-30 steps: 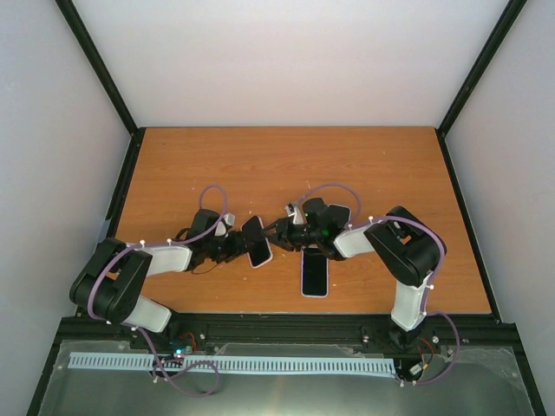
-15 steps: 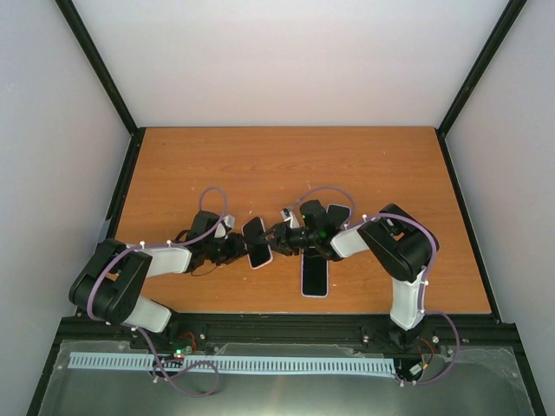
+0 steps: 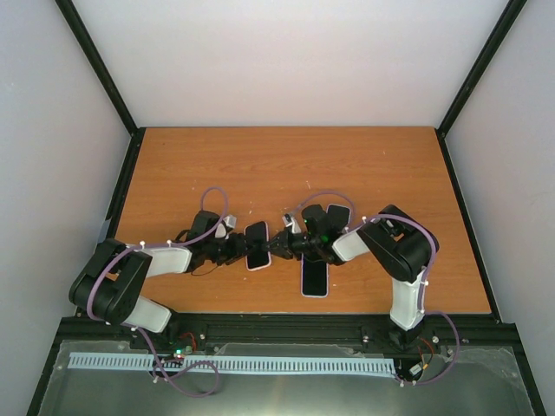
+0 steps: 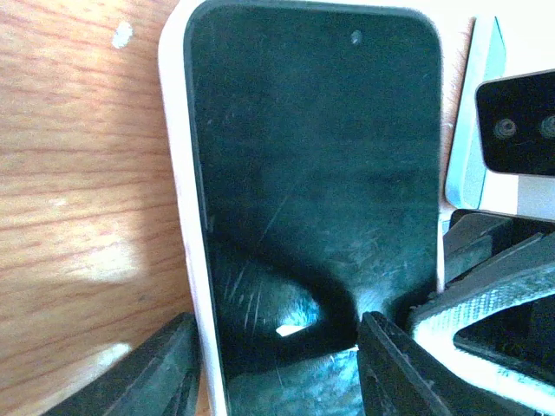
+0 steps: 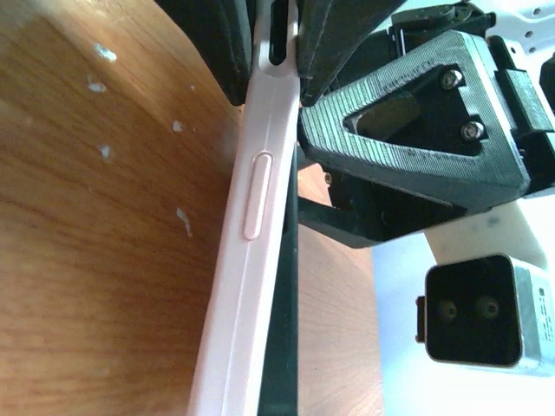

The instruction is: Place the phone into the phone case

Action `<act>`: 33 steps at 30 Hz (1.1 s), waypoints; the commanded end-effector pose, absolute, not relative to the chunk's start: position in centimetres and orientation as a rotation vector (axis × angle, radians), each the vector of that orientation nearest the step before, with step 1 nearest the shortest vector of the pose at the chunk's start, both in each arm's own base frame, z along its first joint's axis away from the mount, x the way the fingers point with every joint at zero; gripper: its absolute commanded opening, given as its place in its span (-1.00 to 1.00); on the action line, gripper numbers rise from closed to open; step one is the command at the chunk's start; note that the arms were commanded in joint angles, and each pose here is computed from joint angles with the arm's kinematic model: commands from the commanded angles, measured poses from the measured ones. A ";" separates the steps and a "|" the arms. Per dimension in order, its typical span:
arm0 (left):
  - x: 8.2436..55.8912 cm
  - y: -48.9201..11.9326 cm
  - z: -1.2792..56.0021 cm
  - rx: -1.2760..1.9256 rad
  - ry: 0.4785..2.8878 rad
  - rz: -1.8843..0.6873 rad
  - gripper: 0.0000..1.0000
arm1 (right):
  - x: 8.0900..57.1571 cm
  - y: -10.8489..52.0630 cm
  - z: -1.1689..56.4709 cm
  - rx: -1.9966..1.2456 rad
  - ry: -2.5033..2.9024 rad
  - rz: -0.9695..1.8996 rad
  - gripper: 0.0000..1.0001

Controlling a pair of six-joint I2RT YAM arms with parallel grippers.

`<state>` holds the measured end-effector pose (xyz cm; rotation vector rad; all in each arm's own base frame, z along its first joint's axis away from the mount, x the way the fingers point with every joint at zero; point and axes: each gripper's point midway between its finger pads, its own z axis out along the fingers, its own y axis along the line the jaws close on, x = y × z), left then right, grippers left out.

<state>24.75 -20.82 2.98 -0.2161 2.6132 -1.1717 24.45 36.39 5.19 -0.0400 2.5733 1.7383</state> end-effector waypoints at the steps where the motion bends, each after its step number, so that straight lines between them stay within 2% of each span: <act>1: 24.6 -21.4 3.1 -0.170 2.631 -1.168 0.02 | 23.9 37.1 8.7 -0.182 2.438 1.816 -0.80; 2: 24.6 -21.4 3.2 -0.170 2.631 -1.168 0.02 | 24.0 37.1 8.7 -0.189 2.442 1.797 -0.78; 5: 24.7 -21.7 3.3 -0.157 2.632 -1.187 0.03 | 24.2 36.8 8.5 -0.182 2.484 1.726 -0.46; 7: 24.8 -21.8 3.3 -0.157 2.641 -1.186 0.03 | 24.4 36.8 8.7 -0.177 2.480 1.717 -0.36; 9: 24.8 -21.8 3.3 -0.156 2.638 -1.188 0.03 | 24.6 36.9 8.9 -0.177 2.472 1.720 -0.39; 13: 24.6 -21.9 3.3 -0.165 2.636 -1.198 0.03 | 24.8 36.8 8.4 -0.155 2.483 1.697 -0.65; 18: 24.6 -21.8 3.2 -0.182 2.643 -1.198 0.03 | 24.9 36.4 7.7 -0.156 2.502 1.638 -0.80; 22: 24.6 -21.9 3.2 -0.197 2.641 -1.210 0.03 | 25.1 35.5 6.7 -0.160 2.554 1.512 -0.80; 26: 24.5 -22.6 3.7 -0.189 2.624 -1.285 0.03 | 25.3 35.2 6.5 -0.162 2.583 1.453 -0.45; 28: 24.4 -22.9 3.9 -0.190 2.618 -1.329 0.04 | 25.4 35.1 6.2 -0.165 2.596 1.422 -0.49; 33: 24.3 -22.8 4.6 -0.192 2.600 -1.331 0.14 | 25.5 34.8 6.4 -0.173 2.581 1.408 -0.76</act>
